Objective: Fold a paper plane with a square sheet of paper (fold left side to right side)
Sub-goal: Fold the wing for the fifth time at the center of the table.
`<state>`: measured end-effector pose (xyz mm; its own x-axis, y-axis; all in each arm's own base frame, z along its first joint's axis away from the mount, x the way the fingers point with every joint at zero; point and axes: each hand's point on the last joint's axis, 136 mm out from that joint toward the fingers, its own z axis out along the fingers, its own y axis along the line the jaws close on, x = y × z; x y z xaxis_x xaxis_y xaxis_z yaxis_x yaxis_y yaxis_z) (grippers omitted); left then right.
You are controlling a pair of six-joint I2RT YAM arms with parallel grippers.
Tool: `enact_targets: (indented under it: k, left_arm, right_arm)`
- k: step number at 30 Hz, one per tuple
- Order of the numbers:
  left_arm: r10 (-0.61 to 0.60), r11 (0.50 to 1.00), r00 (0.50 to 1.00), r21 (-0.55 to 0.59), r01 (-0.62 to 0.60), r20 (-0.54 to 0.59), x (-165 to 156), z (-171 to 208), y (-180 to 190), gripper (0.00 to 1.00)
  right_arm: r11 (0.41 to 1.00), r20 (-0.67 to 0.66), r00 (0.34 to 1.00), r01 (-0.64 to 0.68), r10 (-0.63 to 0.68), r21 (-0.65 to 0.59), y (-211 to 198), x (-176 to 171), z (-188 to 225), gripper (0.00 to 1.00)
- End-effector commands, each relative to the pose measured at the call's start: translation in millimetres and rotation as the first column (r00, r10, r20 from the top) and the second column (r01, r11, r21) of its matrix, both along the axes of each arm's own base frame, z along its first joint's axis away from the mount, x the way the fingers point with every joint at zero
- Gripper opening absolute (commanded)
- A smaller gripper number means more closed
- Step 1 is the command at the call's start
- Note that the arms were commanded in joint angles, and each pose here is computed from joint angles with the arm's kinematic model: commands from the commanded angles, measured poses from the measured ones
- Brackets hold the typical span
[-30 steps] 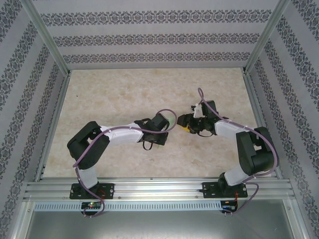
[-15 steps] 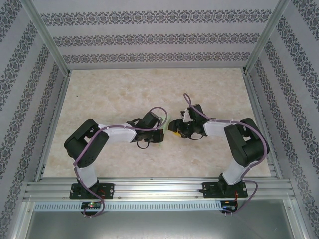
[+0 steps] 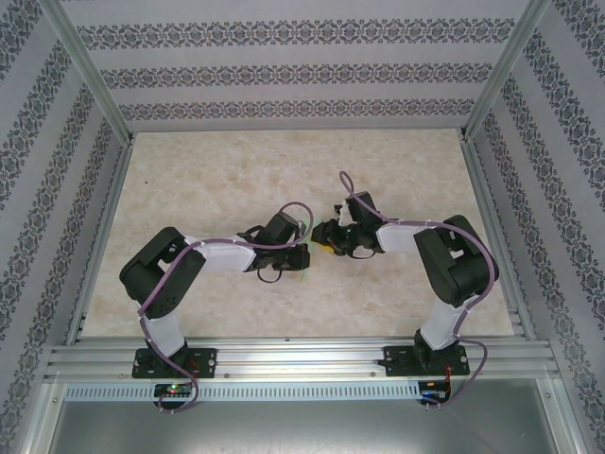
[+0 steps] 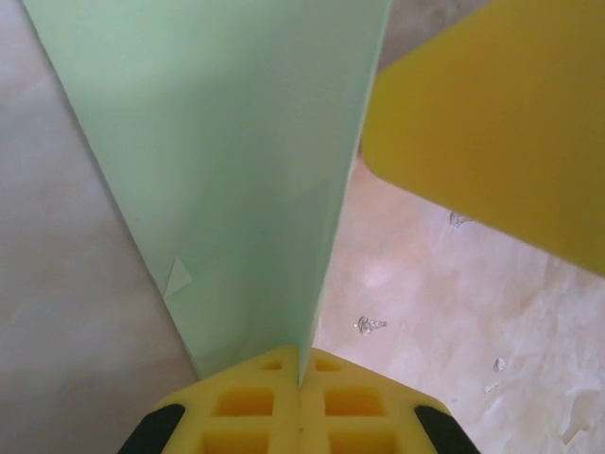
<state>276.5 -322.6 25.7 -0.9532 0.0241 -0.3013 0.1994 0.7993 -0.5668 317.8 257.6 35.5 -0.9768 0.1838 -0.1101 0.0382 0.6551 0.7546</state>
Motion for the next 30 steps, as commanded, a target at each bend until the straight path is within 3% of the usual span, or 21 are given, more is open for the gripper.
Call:
enact_targets:
  k: [1,8,18,30]
  left_arm:
    - [0.014,0.999,1.000,-0.053,-0.013,0.025,7.3,14.5,-1.6,0.05]
    - [0.012,0.998,1.000,-0.059,-0.011,0.022,7.4,14.2,-2.5,0.08]
    - [0.004,0.997,1.000,-0.075,-0.002,0.031,7.9,19.3,-4.5,0.20]
    - [0.008,0.993,0.997,-0.118,0.001,0.074,7.6,50.3,-2.0,0.32]
  right_arm:
    - [1.000,0.025,1.000,0.001,-0.001,0.007,7.8,8.9,1.7,0.42]
    - [1.000,0.007,1.000,-0.010,0.010,0.003,13.5,9.3,-5.8,0.40]
    - [0.999,-0.061,0.998,-0.010,0.007,-0.052,8.0,2.5,-24.0,0.38]
    - [0.998,-0.080,0.997,-0.020,0.015,-0.065,7.4,0.9,-29.7,0.37]
